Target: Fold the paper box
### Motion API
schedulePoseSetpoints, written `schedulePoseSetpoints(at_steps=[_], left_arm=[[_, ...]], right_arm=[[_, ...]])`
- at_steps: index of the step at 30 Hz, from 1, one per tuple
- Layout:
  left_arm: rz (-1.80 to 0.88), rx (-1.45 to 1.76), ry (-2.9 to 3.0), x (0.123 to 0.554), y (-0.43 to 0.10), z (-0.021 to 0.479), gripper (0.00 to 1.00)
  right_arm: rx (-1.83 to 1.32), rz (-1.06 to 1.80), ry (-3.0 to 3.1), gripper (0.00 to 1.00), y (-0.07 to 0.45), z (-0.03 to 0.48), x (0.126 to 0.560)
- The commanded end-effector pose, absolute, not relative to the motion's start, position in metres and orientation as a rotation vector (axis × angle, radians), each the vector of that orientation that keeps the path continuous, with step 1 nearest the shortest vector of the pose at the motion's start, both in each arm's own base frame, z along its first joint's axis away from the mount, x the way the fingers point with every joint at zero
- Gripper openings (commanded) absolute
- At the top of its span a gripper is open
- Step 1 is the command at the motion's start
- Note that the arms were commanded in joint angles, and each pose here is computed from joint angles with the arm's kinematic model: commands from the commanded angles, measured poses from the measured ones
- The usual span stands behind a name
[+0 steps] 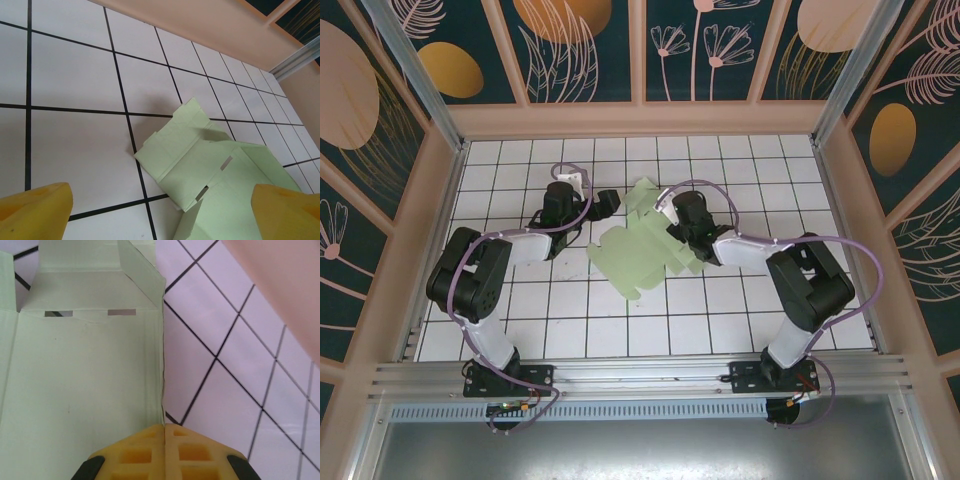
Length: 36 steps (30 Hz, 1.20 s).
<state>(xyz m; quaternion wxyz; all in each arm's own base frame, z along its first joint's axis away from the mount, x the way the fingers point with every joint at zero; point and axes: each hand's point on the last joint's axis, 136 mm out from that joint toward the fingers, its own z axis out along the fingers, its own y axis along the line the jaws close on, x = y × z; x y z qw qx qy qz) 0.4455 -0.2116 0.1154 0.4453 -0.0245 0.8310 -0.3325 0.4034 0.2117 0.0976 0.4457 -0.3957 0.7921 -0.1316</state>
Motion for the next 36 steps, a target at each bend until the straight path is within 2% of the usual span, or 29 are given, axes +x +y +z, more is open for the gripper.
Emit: schedulePoseSetpoints(at_steps=[1,12,18,20,23,30,36], left_arm=[[-0.842,-0.071,2.072,0.447,-0.213,0.112,0.92],[-0.893,0.004,2.096,0.446,-0.226,0.114,0.93],[-1.001,0.058,2.143,0.462,-0.251,0.125,0.85],[-1.030,0.063,2.178,0.469,-0.259,0.123,0.80],[-1.040,0.063,2.230,0.481,-0.268,0.117,0.64],[-1.099,0.096,2.316,0.494,-0.298,0.109,0.38],[-1.071,0.090,2.385,0.500,-0.308,0.087,0.26]], right_arm=[[-0.979,-0.477,1.908,0.00,0.202,0.101,0.410],[-1.011,-0.498,1.882,0.00,0.205,0.098,0.408],[-1.015,-0.391,1.892,0.00,0.216,0.098,0.403],[-1.019,-0.372,1.896,0.00,0.218,0.098,0.402],[-1.025,-0.354,1.903,0.00,0.220,0.097,0.400],[-1.027,-0.331,1.910,0.00,0.223,0.098,0.400],[-1.027,-0.318,1.910,0.00,0.224,0.100,0.399]])
